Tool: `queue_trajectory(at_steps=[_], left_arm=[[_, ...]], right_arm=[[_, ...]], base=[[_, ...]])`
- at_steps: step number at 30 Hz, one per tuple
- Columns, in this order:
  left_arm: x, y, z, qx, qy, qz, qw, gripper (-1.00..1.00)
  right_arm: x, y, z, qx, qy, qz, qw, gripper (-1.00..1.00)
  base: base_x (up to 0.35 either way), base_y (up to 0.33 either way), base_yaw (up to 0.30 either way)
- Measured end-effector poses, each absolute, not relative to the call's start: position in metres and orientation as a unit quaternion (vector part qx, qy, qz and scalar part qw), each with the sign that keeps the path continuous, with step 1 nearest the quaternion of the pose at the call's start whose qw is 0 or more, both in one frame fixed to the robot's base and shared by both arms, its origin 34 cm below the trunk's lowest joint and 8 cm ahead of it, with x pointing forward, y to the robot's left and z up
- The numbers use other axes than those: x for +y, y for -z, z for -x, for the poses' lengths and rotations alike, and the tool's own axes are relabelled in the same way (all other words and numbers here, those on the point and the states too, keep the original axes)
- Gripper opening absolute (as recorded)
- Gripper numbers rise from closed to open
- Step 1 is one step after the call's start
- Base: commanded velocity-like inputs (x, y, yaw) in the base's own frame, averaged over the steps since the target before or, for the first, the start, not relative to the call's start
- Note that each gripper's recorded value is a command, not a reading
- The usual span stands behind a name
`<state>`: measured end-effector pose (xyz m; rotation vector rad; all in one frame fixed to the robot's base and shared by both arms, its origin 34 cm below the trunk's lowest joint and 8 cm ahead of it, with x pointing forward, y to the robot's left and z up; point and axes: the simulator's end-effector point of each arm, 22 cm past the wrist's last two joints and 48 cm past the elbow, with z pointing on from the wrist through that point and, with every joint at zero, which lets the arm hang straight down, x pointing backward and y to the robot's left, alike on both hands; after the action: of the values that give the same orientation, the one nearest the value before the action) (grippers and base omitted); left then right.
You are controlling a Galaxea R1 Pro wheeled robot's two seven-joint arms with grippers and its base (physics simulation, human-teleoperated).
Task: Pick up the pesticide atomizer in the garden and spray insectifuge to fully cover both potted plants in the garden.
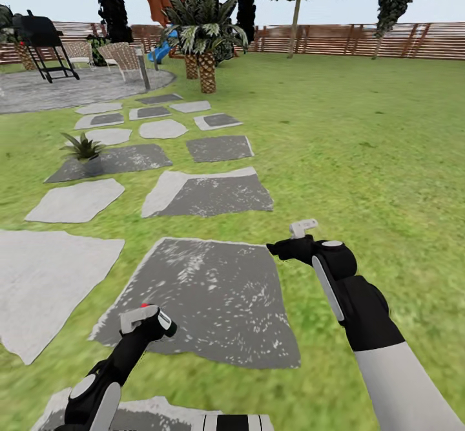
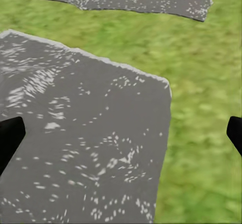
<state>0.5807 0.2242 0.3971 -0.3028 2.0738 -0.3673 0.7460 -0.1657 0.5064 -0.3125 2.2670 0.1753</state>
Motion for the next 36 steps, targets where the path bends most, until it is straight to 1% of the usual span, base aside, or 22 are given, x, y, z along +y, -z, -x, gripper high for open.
queue_trajectory(at_steps=[6,9,11,13,16,23,36], left_arm=[[0.259,-0.411,-0.586,0.835,0.064,0.175,0.518,-1.0],[0.265,-0.4,-0.582,0.84,0.049,0.182,0.508,-1.0],[0.262,-0.404,-0.583,0.84,0.053,0.178,0.51,-1.0],[0.24,-0.407,-0.584,0.845,0.1,0.142,0.506,-1.0],[0.229,-0.406,-0.58,0.854,0.121,0.126,0.49,-1.0],[0.215,-0.418,-0.578,0.86,0.139,0.112,0.478,-1.0],[0.217,-0.434,-0.578,0.854,0.14,0.113,0.489,-1.0]], right_arm=[[-0.166,-0.523,-0.745,0.896,-0.068,0.125,0.421,1.0],[-0.166,-0.531,-0.745,0.894,-0.067,0.125,0.426,1.0],[-0.165,-0.536,-0.745,0.892,-0.067,0.126,0.429,1.0],[-0.164,-0.542,-0.744,0.89,-0.069,0.127,0.433,1.0],[-0.164,-0.55,-0.744,0.887,-0.068,0.128,0.438,1.0],[-0.149,-0.568,-0.737,0.88,-0.08,0.141,0.447,1.0],[-0.144,-0.599,-0.731,0.87,-0.072,0.15,0.464,1.0]], base=[[0.0,0.0,0.269],[0.0,0.0,0.269],[0.0,0.0,0.269],[0.0,0.0,0.271],[0.0,0.0,0.272],[0.0,0.0,0.272],[0.0,0.0,0.269]])
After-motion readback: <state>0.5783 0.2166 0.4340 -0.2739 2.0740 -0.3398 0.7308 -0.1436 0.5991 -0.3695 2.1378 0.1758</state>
